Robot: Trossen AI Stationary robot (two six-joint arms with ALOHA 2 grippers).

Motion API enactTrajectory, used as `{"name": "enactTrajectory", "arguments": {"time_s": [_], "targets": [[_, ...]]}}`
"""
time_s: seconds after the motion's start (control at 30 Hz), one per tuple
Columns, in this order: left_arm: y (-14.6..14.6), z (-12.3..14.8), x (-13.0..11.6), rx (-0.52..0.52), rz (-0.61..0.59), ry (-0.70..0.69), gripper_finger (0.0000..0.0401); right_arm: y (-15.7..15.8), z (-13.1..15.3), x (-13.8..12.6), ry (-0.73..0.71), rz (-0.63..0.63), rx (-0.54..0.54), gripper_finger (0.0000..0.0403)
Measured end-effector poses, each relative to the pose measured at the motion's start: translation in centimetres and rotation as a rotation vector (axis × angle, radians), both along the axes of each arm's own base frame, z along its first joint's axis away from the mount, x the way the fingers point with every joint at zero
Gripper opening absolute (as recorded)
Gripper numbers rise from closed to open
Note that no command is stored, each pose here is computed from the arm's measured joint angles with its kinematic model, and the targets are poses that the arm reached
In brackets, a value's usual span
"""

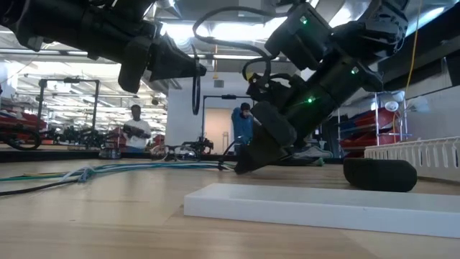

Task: Ziptie cables
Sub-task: Wrap the cable wires with the black zip tie

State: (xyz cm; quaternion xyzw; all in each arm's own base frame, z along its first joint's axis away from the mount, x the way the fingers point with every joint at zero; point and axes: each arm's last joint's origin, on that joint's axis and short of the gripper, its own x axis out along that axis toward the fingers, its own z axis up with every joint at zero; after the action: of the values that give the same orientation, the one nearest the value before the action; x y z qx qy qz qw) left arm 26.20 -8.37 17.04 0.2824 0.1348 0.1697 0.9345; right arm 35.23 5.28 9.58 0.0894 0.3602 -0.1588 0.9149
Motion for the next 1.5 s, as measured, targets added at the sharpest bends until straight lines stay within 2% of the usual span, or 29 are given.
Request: {"name": "enactTrajectory", "arguments": {"time_s": [0.1,0.47,0.67,0.73,0.9,0.97,1.03,1.17,1.27,1.4,1.5], "targets": [[0.0,0.0,0.0,-0.009,0.000,-0.003,0.0000,0.0,0.0,0.0,0.000,-0.004,-0.015,0.0180],[0.0,0.0,0.0,-0.012,-0.009,-0.002,0.0000,-0.1,-0.1,-0.1,0.014,-0.002,-0.019,0.0083],[0.0,0.0,0.0,-0.011,-0.009,-0.001,0.0000,0.8,-0.1,-0.2,0.010,0.001,0.124,0.0013],[0.0,0.0,0.0,-0.011,-0.009,0.000,0.0000,1.7,0.0,-0.3,-0.006,-0.015,0.195,0.0007],[-0.1,0.0,0.0,0.017,-0.016,0.012,0.0000,4.7,0.4,-0.3,-0.028,0.064,0.361,0.0018],[-0.2,0.0,0.0,0.022,-0.021,0.014,0.0000,5.8,0.9,-0.1,-0.047,0.113,0.388,0.0023],[-0.2,0.0,-0.1,0.021,-0.023,0.014,0.0000,6.4,1.5,0.3,-0.067,0.153,0.367,0.0034],[-0.3,0.0,-0.1,0.016,-0.026,0.007,0.0000,6.4,2.2,1.0,-0.070,0.262,0.258,0.0084],[-0.6,0.1,-0.1,-0.001,-0.033,-0.004,0.0000,6.6,3.2,1.4,-0.050,0.381,0.132,0.0132],[-1.8,0.4,-0.3,-0.037,-0.067,-0.020,0.0000,6.6,4.8,1.2,0.059,0.542,-0.060,0.0184],[-2.7,0.7,-0.5,-0.053,-0.078,-0.039,0.0000,6.4,5.6,1.0,0.149,0.649,-0.199,0.0206]]}}
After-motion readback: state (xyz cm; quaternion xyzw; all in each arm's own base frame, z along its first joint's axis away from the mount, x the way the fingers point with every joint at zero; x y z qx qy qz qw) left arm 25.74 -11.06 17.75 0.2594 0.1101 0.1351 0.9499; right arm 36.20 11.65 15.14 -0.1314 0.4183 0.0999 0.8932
